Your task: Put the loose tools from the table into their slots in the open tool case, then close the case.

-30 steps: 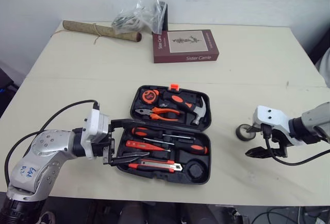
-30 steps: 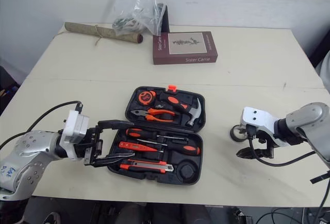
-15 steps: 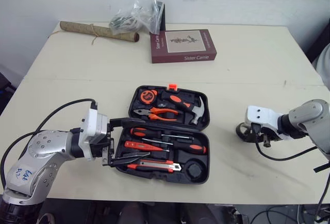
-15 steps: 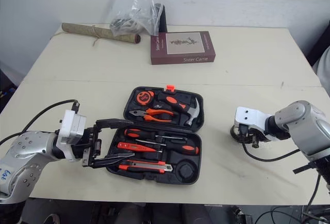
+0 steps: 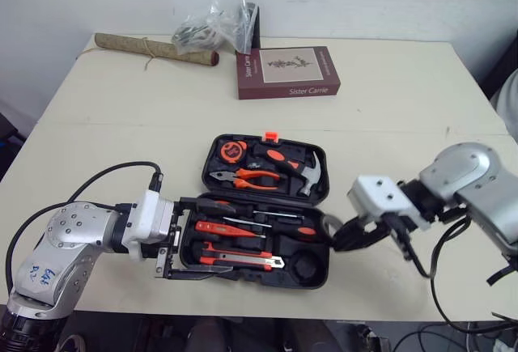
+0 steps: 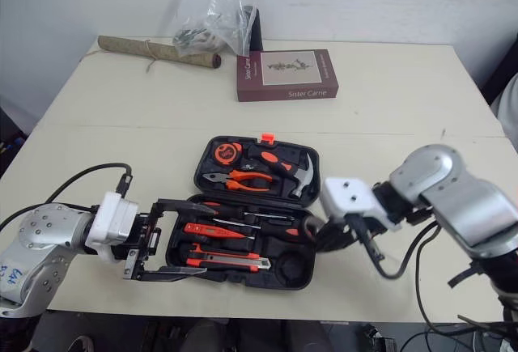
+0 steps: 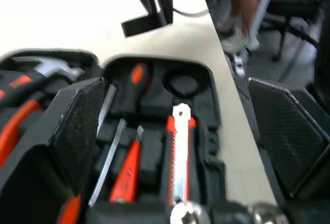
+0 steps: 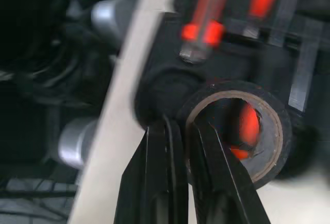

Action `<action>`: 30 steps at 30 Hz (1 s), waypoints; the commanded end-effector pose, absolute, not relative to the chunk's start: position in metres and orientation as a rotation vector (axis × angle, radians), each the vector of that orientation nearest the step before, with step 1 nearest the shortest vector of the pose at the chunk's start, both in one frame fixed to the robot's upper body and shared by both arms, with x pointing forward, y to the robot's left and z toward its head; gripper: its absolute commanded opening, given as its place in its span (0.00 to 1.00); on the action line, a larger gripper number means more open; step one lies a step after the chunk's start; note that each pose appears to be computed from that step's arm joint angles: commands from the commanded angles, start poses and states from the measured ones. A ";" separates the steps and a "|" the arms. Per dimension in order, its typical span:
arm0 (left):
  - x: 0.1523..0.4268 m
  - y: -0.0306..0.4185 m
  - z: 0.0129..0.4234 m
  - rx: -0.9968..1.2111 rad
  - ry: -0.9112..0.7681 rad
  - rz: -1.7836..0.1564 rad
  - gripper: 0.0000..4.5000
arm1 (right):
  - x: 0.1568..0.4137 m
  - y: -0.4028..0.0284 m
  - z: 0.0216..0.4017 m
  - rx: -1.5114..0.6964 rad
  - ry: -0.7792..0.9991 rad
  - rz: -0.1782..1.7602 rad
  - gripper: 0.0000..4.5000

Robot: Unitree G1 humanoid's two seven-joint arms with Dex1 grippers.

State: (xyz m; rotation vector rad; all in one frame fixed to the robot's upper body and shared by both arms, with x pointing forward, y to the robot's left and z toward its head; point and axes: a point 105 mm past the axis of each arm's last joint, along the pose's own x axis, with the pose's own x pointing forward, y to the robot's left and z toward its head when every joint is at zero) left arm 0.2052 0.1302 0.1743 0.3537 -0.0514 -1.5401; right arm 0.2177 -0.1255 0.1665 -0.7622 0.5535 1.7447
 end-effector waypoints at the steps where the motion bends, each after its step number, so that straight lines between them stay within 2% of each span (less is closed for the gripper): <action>1: 0.198 0.128 0.173 0.361 -0.049 -1.559 1.00 | 0.209 -0.113 0.155 -0.781 0.555 1.843 0.01; 7: 0.195 0.138 0.170 0.342 -0.010 -1.481 1.00 | 0.208 -0.103 0.142 -0.768 0.544 1.883 0.01; 15: 0.189 0.139 0.167 0.330 0.025 -1.477 1.00 | 0.212 -0.094 0.124 -0.787 0.557 1.907 0.01; 26: 0.190 0.138 0.169 0.328 0.038 -1.461 1.00 | 0.221 -0.108 0.117 -0.950 0.684 1.869 0.01; 30: 0.192 0.137 0.170 0.313 0.044 -1.454 1.00 | 0.228 -0.106 0.112 -0.994 0.642 1.835 0.01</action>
